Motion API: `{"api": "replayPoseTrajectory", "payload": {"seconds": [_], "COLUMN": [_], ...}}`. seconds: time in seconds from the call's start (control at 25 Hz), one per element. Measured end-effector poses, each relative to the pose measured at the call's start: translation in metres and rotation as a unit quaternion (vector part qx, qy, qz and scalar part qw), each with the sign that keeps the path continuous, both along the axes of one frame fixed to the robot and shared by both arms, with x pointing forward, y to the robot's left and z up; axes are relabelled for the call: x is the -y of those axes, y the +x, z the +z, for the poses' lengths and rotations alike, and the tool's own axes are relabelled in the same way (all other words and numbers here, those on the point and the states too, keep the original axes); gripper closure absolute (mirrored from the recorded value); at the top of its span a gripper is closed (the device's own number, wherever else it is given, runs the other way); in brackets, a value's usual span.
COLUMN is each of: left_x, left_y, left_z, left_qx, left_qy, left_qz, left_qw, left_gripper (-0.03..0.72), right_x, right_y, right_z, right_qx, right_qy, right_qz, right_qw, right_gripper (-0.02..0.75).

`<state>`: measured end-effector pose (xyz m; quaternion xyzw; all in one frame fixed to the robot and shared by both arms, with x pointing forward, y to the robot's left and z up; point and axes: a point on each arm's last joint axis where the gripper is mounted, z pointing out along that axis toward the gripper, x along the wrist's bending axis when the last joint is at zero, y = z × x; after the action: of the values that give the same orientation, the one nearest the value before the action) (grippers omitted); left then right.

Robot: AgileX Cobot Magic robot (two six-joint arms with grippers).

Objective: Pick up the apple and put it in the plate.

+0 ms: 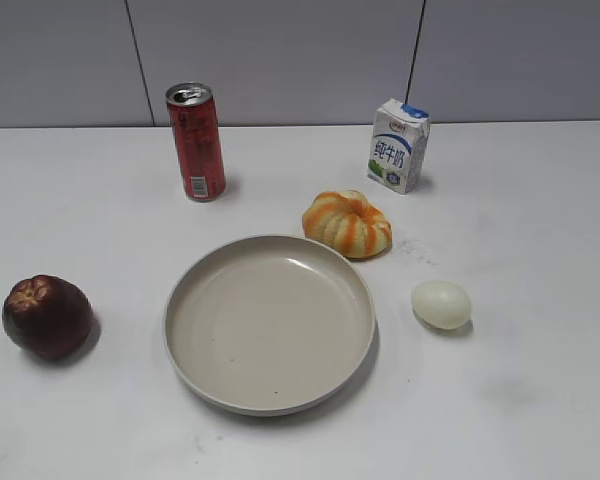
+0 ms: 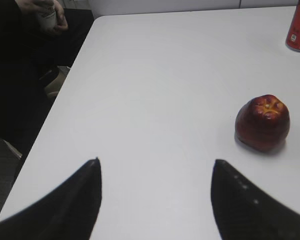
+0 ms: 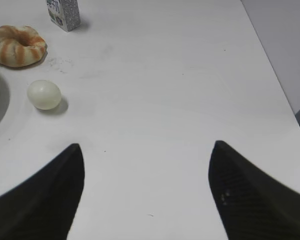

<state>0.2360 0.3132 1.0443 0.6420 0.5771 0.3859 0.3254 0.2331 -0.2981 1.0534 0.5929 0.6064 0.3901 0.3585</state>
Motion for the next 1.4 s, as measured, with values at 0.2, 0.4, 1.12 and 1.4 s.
{"api": "replayPoseTrajectory", "payload": {"seconds": [0.2,0.4,1.12,1.4], "left_x": [0.0,0.0,0.001,0.017], "left_y": [0.0,0.0,0.006,0.051], "left_z": [0.0,0.0,0.014,0.027], "left_qx": [0.0,0.0,0.033,0.003], "left_qy": [0.0,0.0,0.001,-0.016], "left_qz": [0.0,0.0,-0.004,-0.058], "left_qw": [1.0,1.0,0.999,0.998], "left_gripper": [0.17,0.17,0.17,0.094], "right_x": [0.0,0.0,0.0,0.0], "right_y": [0.0,0.0,0.0,0.0], "right_z": [0.0,0.0,0.0,0.0], "right_qx": [0.0,0.0,0.0,0.0], "right_qy": [0.0,0.0,0.0,0.0], "right_qz": [0.0,0.0,0.0,0.0], "right_qw": [1.0,1.0,1.0,1.0], "right_gripper": [0.153,0.153,0.153,0.153]}}
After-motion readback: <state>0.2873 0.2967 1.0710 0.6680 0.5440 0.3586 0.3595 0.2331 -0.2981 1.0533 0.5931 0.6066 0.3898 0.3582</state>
